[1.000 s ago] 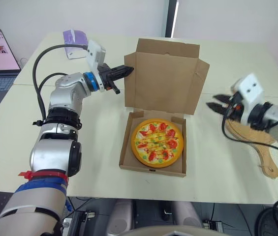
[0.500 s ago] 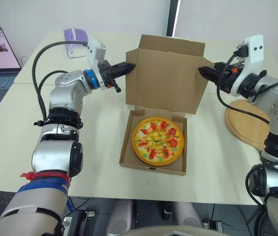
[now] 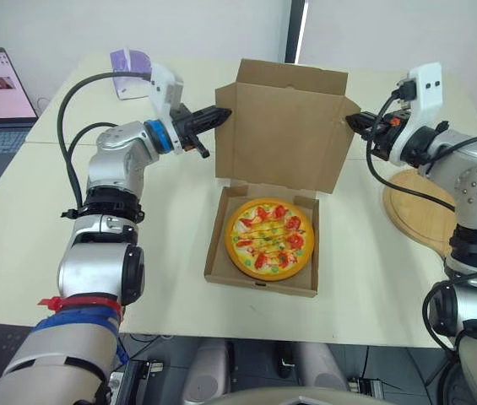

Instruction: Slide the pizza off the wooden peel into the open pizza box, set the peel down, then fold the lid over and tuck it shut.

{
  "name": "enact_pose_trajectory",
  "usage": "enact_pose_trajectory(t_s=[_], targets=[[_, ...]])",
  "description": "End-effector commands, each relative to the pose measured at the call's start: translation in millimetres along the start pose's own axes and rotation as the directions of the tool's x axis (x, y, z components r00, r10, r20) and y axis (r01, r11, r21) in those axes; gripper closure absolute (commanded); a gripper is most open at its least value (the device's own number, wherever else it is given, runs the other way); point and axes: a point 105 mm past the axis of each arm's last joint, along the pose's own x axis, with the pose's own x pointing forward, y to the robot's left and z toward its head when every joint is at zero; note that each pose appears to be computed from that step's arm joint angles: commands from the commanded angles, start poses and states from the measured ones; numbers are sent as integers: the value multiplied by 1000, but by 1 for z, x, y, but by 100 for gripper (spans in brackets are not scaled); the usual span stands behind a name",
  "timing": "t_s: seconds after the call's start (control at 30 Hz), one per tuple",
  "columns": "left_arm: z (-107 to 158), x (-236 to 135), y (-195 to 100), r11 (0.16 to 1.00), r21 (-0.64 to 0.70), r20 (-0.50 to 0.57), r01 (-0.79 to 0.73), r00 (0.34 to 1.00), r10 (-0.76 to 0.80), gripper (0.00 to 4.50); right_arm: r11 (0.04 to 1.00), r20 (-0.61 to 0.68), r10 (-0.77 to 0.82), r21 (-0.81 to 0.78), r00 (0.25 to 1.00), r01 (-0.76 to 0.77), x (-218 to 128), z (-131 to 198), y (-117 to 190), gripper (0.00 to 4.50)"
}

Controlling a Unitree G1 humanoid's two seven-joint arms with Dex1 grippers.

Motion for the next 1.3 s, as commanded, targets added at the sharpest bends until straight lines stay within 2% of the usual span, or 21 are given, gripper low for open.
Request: enact_pose_trajectory(t_s=[0.03,0.3,0.47,0.7,0.93,1.3], targets=[[30,15,0,996,88,64,-22,998,17,450,995,84,-44,-81,995,51,-1,29,-12,446],[39,33,2,991,115,90,-75,994,65,450,983,145,-99,-138,984,119,6,52,-31,446],[31,28,0,994,87,74,-63,996,56,450,982,140,-65,-165,988,88,-1,42,-8,446],[25,17,-9,992,32,111,-122,987,117,450,952,210,-189,-202,959,231,-16,33,13,446],[35,10,-26,983,-14,136,-186,973,186,450,937,245,-216,-218,945,271,-22,31,34,446],[45,8,-54,972,-73,128,-225,964,233,450,950,218,-245,-141,945,278,-28,25,45,446]])
